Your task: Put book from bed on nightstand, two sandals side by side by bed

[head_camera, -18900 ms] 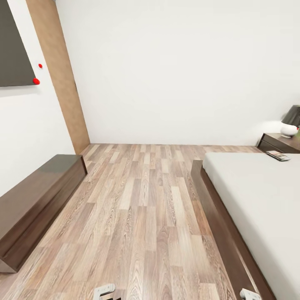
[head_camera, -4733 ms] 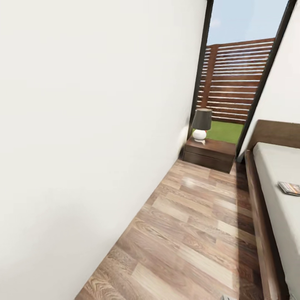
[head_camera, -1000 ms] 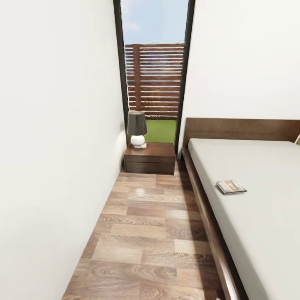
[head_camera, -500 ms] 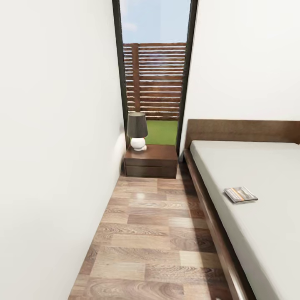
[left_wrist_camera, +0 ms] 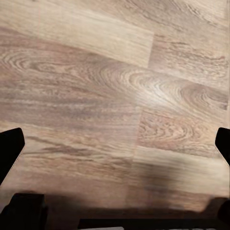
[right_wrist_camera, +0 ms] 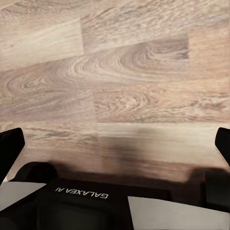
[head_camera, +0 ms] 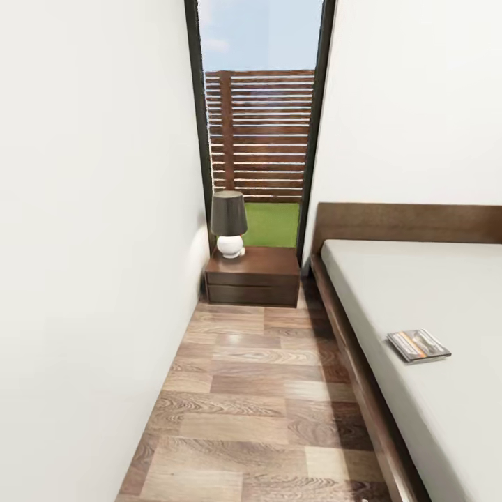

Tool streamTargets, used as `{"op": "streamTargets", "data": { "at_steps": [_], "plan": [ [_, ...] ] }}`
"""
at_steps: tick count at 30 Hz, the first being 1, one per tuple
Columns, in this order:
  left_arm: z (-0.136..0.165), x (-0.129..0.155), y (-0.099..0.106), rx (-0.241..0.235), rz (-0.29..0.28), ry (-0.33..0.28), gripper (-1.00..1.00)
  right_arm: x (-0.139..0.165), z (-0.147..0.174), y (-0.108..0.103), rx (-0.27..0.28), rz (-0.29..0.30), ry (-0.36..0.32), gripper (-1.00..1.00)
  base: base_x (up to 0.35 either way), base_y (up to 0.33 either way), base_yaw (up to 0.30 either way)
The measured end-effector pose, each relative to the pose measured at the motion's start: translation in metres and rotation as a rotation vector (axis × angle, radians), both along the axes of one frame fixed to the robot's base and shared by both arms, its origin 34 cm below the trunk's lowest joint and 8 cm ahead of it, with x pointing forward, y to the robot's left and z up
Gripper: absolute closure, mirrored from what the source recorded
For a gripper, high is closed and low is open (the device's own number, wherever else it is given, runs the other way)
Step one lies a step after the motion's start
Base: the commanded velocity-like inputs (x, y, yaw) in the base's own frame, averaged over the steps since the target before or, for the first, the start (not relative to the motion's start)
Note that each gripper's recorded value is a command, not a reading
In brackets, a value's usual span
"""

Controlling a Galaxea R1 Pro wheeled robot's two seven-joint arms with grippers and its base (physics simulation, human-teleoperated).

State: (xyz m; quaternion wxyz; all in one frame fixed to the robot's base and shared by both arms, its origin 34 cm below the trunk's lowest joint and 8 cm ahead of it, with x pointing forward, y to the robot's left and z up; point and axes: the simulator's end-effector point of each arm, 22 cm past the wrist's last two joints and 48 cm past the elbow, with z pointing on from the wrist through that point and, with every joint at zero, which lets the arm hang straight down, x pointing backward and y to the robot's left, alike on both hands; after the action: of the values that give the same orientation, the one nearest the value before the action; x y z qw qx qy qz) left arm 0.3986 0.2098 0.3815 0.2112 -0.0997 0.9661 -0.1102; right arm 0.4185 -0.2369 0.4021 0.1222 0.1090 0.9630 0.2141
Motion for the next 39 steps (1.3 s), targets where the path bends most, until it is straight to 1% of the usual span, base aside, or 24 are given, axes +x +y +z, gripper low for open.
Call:
{"op": "streamTargets", "data": {
  "at_steps": [20, 28, 39],
  "plan": [
    [0.0, 0.0, -0.0006, -0.001, 0.0, 0.0, -1.0, -0.0007, -0.0001, -0.0024, -0.002, -0.001, 0.004, -1.0, 0.297, 0.0, -0.002],
    [-0.0001, -0.0002, -0.0003, 0.0, 0.0, 0.001, -1.0, -0.0006, -0.0002, -0.0035, -0.003, -0.002, 0.003, -1.0, 0.283, 0.0, -0.143],
    [-0.0002, -0.0004, -0.0003, 0.0, 0.0, 0.001, -1.0, -0.0005, -0.0002, -0.0036, -0.004, -0.002, 0.003, -1.0, 0.265, 0.0, -0.028]
  ]
}}
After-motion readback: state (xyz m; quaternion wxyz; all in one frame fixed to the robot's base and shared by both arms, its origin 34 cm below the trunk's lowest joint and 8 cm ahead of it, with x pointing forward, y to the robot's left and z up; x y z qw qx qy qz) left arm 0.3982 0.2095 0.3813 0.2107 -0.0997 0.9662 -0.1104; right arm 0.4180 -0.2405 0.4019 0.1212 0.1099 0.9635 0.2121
